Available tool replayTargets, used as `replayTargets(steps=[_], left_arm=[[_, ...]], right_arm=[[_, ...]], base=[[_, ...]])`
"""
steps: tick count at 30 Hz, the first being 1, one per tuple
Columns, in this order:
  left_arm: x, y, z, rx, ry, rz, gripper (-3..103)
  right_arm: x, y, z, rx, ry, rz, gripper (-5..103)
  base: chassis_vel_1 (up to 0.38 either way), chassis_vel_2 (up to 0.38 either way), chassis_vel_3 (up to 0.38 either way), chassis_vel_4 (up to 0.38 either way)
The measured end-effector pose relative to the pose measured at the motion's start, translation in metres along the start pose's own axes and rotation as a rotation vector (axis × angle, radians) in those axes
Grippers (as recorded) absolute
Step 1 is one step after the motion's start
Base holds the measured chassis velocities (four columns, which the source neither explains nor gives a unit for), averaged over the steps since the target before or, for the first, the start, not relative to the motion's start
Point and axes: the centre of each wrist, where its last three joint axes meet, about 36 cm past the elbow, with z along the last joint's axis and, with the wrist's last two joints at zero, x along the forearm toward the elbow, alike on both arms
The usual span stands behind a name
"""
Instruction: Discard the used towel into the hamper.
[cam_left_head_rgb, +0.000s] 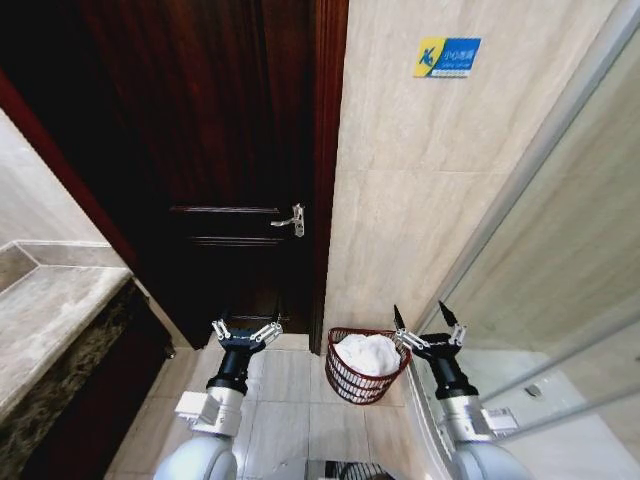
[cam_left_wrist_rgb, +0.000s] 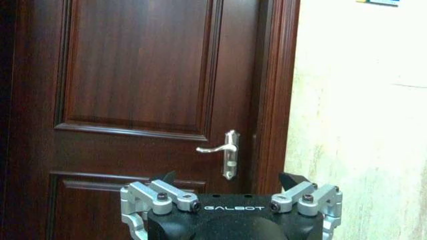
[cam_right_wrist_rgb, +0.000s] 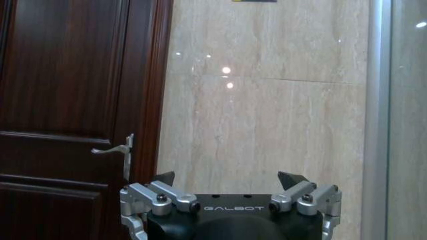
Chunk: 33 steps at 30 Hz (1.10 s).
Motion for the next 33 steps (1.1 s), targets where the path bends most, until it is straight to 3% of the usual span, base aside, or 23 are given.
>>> replayTargets(steps=[33], left_arm=[[0.0000,0.0000,0.0000,0.000,0.000,0.000,100]], right_arm=[[0.0000,0.0000,0.0000,0.000,0.000,0.000,100]], base=[[0.004,0.005,-0.006,-0.007]])
